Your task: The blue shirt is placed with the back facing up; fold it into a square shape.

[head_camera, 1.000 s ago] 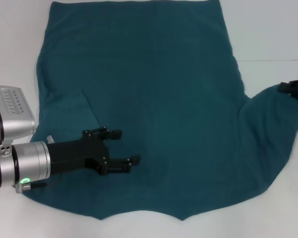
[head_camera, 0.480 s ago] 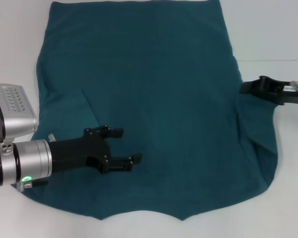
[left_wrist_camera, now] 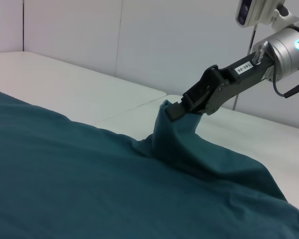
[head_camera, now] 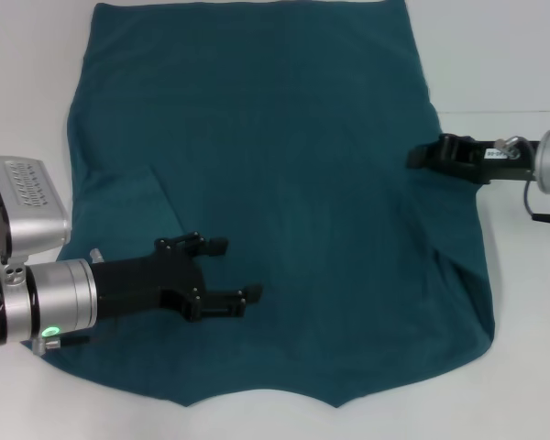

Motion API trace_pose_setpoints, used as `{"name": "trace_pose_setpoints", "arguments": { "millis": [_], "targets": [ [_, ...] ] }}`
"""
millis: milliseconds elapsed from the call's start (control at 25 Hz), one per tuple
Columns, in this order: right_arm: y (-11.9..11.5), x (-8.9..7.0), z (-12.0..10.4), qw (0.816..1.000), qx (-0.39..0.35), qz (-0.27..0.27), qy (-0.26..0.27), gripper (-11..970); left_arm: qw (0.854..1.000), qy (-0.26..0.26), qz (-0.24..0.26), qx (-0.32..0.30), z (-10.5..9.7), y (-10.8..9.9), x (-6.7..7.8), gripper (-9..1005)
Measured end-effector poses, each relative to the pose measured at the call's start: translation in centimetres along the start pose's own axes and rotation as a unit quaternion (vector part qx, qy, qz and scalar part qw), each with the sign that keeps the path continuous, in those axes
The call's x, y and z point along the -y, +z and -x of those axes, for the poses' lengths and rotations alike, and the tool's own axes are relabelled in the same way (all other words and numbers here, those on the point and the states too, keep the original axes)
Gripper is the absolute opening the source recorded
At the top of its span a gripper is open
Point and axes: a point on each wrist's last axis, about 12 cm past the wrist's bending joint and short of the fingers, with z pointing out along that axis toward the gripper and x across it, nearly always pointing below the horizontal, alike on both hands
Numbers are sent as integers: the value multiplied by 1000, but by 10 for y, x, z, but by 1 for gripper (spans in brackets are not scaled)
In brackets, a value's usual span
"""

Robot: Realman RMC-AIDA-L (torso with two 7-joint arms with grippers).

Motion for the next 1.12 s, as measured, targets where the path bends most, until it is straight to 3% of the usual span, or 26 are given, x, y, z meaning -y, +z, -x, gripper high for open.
{"name": "trace_pose_setpoints", "arguments": {
  "millis": [320, 520, 760, 960, 1120],
  "targets": [
    [19, -12, -8, 1000, 13, 0, 9, 48, 1000, 1, 2, 0, 1, 0, -1, 852],
    [34, -28, -16, 999, 26, 32, 34, 51, 1000, 2, 8, -2, 1, 1, -3, 850],
    [49, -49, -14, 996, 38, 65, 46, 176, 1000, 4, 12, -4, 2, 2, -4, 848],
    [47, -46, -12, 996, 43, 61, 47, 281, 1000, 3, 12, -4, 2, 2, -4, 846],
    [44, -42, -13, 997, 44, 55, 44, 479, 1000, 1, 12, -4, 2, 2, -4, 845]
  ]
}}
